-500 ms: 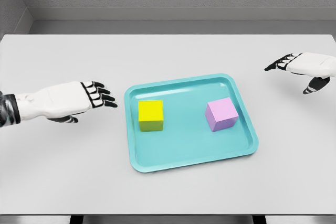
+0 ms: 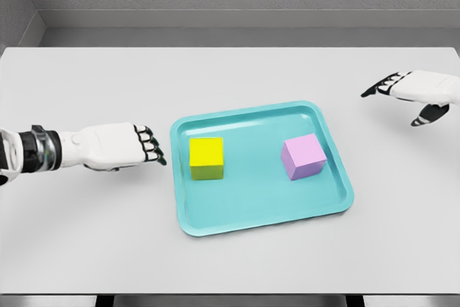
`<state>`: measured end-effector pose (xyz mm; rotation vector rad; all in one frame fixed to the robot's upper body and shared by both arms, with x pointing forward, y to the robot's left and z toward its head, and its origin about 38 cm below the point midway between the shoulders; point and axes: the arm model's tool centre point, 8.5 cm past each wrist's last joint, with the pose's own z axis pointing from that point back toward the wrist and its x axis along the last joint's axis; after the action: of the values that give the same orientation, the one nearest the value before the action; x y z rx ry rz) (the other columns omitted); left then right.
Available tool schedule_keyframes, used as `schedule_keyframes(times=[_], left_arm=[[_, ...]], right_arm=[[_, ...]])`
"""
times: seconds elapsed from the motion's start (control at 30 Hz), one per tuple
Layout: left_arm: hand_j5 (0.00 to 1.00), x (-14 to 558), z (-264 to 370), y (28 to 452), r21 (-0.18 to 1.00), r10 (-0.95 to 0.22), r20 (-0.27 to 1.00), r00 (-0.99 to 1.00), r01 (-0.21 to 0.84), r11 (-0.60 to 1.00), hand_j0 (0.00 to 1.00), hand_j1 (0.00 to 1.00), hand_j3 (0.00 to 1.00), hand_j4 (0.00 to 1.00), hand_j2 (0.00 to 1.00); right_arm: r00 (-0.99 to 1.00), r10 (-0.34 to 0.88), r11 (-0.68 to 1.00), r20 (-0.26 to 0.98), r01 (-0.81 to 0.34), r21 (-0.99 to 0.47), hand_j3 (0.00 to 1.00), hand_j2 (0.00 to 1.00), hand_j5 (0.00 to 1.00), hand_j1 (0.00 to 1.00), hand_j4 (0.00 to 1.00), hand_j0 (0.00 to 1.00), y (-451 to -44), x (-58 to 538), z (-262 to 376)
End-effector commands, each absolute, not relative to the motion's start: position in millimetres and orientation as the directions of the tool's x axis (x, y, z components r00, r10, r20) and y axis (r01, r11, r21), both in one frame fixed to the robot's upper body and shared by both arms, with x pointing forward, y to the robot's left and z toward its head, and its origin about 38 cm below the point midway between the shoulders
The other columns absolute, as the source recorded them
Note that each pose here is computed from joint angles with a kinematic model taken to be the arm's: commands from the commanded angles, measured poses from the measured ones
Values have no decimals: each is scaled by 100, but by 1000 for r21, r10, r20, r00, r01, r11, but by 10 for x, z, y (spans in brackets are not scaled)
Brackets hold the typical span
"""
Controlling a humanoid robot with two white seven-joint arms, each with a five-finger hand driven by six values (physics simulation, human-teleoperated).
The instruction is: Push two cubes
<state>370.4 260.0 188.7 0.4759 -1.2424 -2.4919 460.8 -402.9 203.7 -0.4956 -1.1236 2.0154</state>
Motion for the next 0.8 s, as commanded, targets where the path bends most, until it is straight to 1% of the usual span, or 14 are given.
schedule_keyframes(times=[0.0,0.07,0.1,0.17,0.23,0.43,0.53,0.77], left_arm=[[84,3708,1890,2576,812,-419,-151,-895,129,-569,84,84,84,84,84],[84,3732,1934,2567,815,-418,-161,-894,119,-568,84,84,84,84,84],[84,3745,1949,2562,815,-417,-166,-894,114,-568,84,84,84,84,84],[84,3765,1951,2532,819,-418,-169,-893,109,-564,84,84,84,84,84],[84,3770,1945,2507,821,-416,-167,-894,107,-560,84,84,84,84,84],[84,3779,1975,2442,830,-408,-170,-897,93,-550,84,84,84,84,84],[84,3785,1971,2387,838,-404,-164,-900,89,-538,84,84,84,84,84],[84,3836,1859,2347,837,-417,-153,-896,107,-536,84,84,84,84,84]], right_arm=[[-659,751,-342,32,-430,-835,82,82,82,82,82,82,-3923,4582,2017],[-668,743,-353,31,-431,-830,73,73,73,73,73,73,-3898,4562,2018],[-688,725,-385,28,-439,-812,69,69,69,69,69,69,-3837,4527,2019],[-716,698,-429,23,-443,-787,69,69,69,69,69,69,-3736,4482,2015],[-743,669,-461,2,-418,-783,67,67,67,67,67,67,-3699,4386,2127],[-801,598,-547,1,-410,-730,67,67,67,67,67,67,-3470,4252,2119],[-831,556,-577,-11,-376,-725,67,67,67,67,67,67,-3340,4185,2126],[-833,553,-579,-16,-370,-727,67,67,67,67,67,67,-3333,4186,2148]])
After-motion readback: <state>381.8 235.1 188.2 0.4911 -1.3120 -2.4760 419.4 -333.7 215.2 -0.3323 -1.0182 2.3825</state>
